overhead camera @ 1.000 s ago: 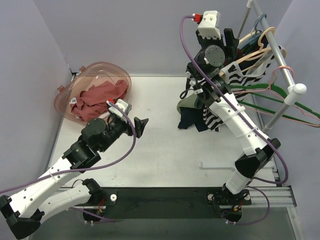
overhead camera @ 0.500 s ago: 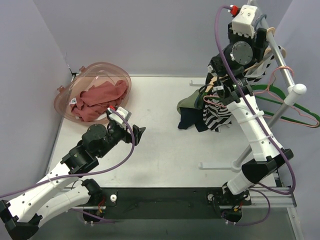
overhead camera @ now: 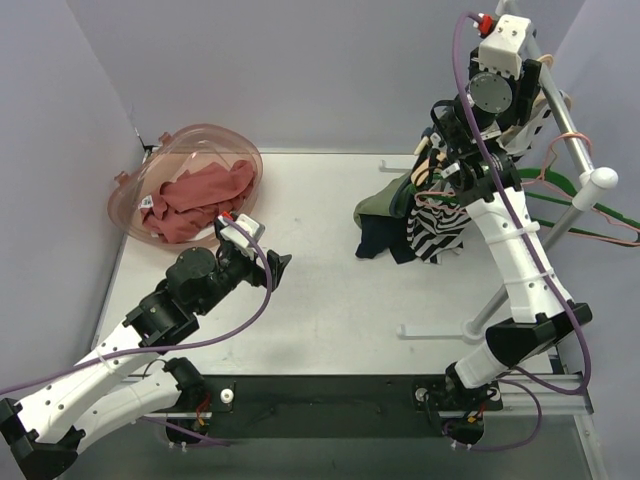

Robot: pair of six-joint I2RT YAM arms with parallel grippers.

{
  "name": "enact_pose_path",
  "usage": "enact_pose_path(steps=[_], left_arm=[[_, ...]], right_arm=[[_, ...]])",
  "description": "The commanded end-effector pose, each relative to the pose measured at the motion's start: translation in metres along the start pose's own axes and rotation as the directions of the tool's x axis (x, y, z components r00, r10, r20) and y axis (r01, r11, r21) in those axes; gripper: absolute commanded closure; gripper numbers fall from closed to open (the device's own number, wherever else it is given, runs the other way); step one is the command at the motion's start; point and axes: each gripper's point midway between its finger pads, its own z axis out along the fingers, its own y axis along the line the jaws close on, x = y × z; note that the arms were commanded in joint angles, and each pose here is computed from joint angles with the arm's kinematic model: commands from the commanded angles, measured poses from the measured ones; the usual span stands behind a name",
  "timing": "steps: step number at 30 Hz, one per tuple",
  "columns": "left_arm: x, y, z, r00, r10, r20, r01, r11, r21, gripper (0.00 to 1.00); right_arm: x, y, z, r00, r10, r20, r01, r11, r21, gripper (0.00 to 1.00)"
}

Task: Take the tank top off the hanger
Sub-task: Pick up the hanger from the clothesline.

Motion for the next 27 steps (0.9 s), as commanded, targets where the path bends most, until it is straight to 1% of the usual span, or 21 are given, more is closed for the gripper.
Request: enact_pose_path(steps=[1, 8, 14, 17, 18, 20, 21, 23, 24, 27], left_arm=[[-0.004, 0.001, -0.001, 1.000, 0.009, 0.015, -0.009, 1.000, -0.009, 0.03], [-0.003, 0.003, -0.001, 1.000, 0.008, 0.013, -0.008, 1.000, -0.015, 0.03], [0.001, 0.003, 0.000, 1.000, 0.015, 0.003, -0.015, 1.000, -0.017, 0.03], [0.001, 0.001, -0.001, 1.000, 0.013, 0.006, -0.013, 1.000, -0.009, 0.03], [-0.001, 0.001, -0.001, 1.000, 0.010, 0.011, -0.010, 1.000, -0.007, 0.03], [0.001, 0.001, -0.001, 1.000, 0.009, 0.007, -0.009, 1.000, -0.006, 0.03], [0.000, 0.001, -0.001, 1.000, 0.009, 0.008, -0.009, 1.000, -0.004, 0.03], [-0.001, 0.001, -0.002, 1.000, 0.008, 0.011, -0.008, 1.000, -0.006, 0.03], [-0.002, 0.001, -0.003, 1.000, 0.009, 0.016, -0.009, 1.000, -0.005, 0.03], [-0.004, 0.002, -0.005, 1.000, 0.008, 0.025, -0.007, 1.000, -0.007, 0.03]], right_arm=[[-0.010, -0.006, 0.009, 0.996, 0.086, 0.018, -0.086, 0.996, 0.019, 0.54], [-0.007, 0.003, 0.022, 0.997, 0.076, 0.014, -0.077, 0.996, 0.039, 0.58], [-0.008, 0.002, 0.032, 0.997, 0.072, 0.021, -0.074, 0.996, 0.055, 0.64], [-0.011, 0.000, 0.033, 0.996, 0.085, 0.031, -0.086, 0.995, 0.054, 0.71], [-0.011, 0.001, 0.034, 0.996, 0.078, 0.035, -0.080, 0.996, 0.050, 0.75], [-0.017, 0.001, 0.034, 0.994, 0.090, 0.055, -0.092, 0.995, 0.043, 0.78], [-0.018, 0.002, 0.035, 0.995, 0.084, 0.060, -0.087, 0.995, 0.039, 0.84], [-0.025, 0.001, 0.035, 0.993, 0.090, 0.077, -0.093, 0.995, 0.030, 0.92], [-0.026, 0.002, 0.036, 0.993, 0.090, 0.080, -0.092, 0.995, 0.028, 0.99], [-0.034, 0.000, 0.036, 0.992, 0.085, 0.096, -0.088, 0.996, 0.028, 1.00]])
